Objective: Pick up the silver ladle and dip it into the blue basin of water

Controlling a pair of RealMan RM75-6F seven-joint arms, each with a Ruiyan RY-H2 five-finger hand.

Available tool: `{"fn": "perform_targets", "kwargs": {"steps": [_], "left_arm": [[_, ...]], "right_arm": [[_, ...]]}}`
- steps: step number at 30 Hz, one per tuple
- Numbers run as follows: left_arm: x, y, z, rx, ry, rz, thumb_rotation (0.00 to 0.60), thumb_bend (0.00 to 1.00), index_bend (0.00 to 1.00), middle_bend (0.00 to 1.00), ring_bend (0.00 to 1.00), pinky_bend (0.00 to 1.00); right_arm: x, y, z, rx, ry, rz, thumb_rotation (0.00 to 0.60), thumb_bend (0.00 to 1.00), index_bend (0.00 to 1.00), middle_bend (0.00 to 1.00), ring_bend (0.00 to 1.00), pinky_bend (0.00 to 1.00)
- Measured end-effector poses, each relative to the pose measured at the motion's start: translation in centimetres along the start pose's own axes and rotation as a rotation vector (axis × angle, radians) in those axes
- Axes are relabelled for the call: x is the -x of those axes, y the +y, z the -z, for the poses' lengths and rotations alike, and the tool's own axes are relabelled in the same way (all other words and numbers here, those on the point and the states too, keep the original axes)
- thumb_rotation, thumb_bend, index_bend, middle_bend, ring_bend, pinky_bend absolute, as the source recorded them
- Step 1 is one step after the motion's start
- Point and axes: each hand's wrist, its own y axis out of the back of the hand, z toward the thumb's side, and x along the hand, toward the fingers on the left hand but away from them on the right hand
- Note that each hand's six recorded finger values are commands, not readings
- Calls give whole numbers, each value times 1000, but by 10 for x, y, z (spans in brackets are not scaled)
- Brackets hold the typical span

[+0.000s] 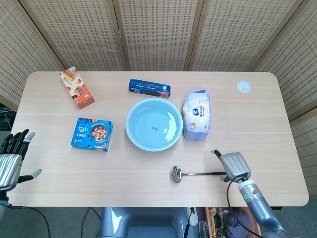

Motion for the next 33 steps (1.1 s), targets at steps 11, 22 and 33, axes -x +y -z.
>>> {"fn": "perform_targets", "kwargs": {"steps": [11, 22, 33], "left_arm": [[-9, -7, 1, -16, 17, 28, 600, 0, 0, 0, 0, 0], [-8, -7, 1, -16, 14, 28, 600, 0, 0, 0, 0, 0], [-6, -8, -1, -21, 13, 29, 600, 0, 0, 0, 0, 0]], "right_arm": [[29, -28, -37, -11, -46, -19, 600, 146, 426, 943, 939, 1000], [38, -50, -28, -44, -118, -59, 600, 203, 463, 943, 939, 1000], [36, -65, -18, -33, -137, -79, 600, 281, 480, 944, 939, 1000]]}}
